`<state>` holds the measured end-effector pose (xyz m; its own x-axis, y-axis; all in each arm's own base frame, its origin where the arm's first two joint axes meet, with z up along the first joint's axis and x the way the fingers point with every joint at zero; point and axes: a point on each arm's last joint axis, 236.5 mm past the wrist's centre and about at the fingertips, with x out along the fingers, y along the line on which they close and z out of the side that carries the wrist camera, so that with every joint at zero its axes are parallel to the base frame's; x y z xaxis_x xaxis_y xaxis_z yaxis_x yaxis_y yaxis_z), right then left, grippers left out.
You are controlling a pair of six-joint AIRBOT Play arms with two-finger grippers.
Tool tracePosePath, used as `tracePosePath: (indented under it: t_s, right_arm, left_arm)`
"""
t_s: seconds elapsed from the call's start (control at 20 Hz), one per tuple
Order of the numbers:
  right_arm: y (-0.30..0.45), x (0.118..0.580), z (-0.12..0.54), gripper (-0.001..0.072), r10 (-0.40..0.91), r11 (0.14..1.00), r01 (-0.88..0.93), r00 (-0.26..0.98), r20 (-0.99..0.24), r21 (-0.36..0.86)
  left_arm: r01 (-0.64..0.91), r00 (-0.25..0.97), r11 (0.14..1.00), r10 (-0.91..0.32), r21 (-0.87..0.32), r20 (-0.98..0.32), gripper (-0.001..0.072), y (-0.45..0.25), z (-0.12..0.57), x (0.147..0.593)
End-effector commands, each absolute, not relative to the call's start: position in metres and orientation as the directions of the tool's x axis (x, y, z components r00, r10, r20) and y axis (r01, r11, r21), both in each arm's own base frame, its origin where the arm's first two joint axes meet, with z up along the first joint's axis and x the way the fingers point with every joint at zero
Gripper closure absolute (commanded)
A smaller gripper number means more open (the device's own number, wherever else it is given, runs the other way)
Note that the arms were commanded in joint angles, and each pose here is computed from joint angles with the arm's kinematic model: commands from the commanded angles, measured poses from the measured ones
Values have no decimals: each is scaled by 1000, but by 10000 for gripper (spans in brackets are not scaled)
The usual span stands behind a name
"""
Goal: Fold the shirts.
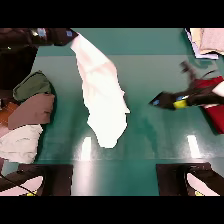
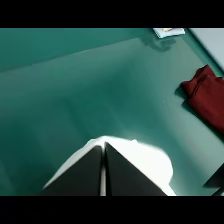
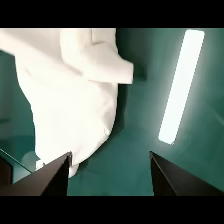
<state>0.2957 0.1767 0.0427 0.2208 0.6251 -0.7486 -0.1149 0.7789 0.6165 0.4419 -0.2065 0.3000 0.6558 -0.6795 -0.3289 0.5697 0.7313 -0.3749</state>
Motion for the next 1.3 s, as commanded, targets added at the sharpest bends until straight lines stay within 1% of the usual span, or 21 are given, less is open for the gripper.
tracePosePath:
  t_s: [0.0,0.25,0.45,0.5,0.55,0.6,0.65,0.7,0.8,0.85,0.95,1.05,1.15,1.25]
  right_arm:
    - [229,276,-29,160,600,799,-148,138,-788,583]
    - [276,261,-75,161,567,806,-204,0,-824,555]
    - [301,256,-85,168,557,795,-246,-63,-828,554]
    - [305,257,-83,275,559,791,-260,-59,-827,553]
    - [308,260,-81,447,560,789,-274,-47,-827,550]
    - [309,263,-78,642,563,786,-281,-42,-825,551]
    - [307,267,-72,697,563,784,-291,-38,-825,548]
    - [303,273,-63,698,558,784,-312,-25,-829,537]
    - [284,300,-26,698,551,789,-360,56,-832,498]
    - [267,319,5,698,549,800,-369,131,-826,473]
    - [225,356,80,698,544,828,-359,324,-774,431]
    - [174,378,166,699,524,851,-334,519,-675,404]
    - [124,379,243,699,466,882,-301,674,-573,363]
    - [84,364,307,699,392,911,-263,789,-473,317]
  left_arm:
    - [589,645,740,-673,-324,-362,682,-202,306,431]
    - [589,623,747,-663,-309,-415,682,-199,293,426]
    - [586,625,749,-661,-309,-416,682,-199,293,426]
    - [586,625,749,-660,-308,-417,682,-199,293,426]
    - [586,625,750,-660,-308,-417,682,-199,293,427]
    - [584,631,752,-658,-306,-411,682,-198,295,428]
    - [581,646,758,-650,-295,-400,682,-196,299,430]
    - [575,673,771,-636,-274,-378,682,-192,311,433]
    - [532,753,814,-581,-233,-310,682,-171,350,438]
    - [505,794,838,-545,-207,-270,682,-156,374,439]
    - [460,856,873,-485,-161,-182,682,-126,424,428]
    - [427,888,896,-441,-122,-127,682,-102,456,409]
    - [403,903,909,-413,-102,-113,682,-89,469,389]
    - [406,903,910,-413,-83,-113,682,-88,476,367]
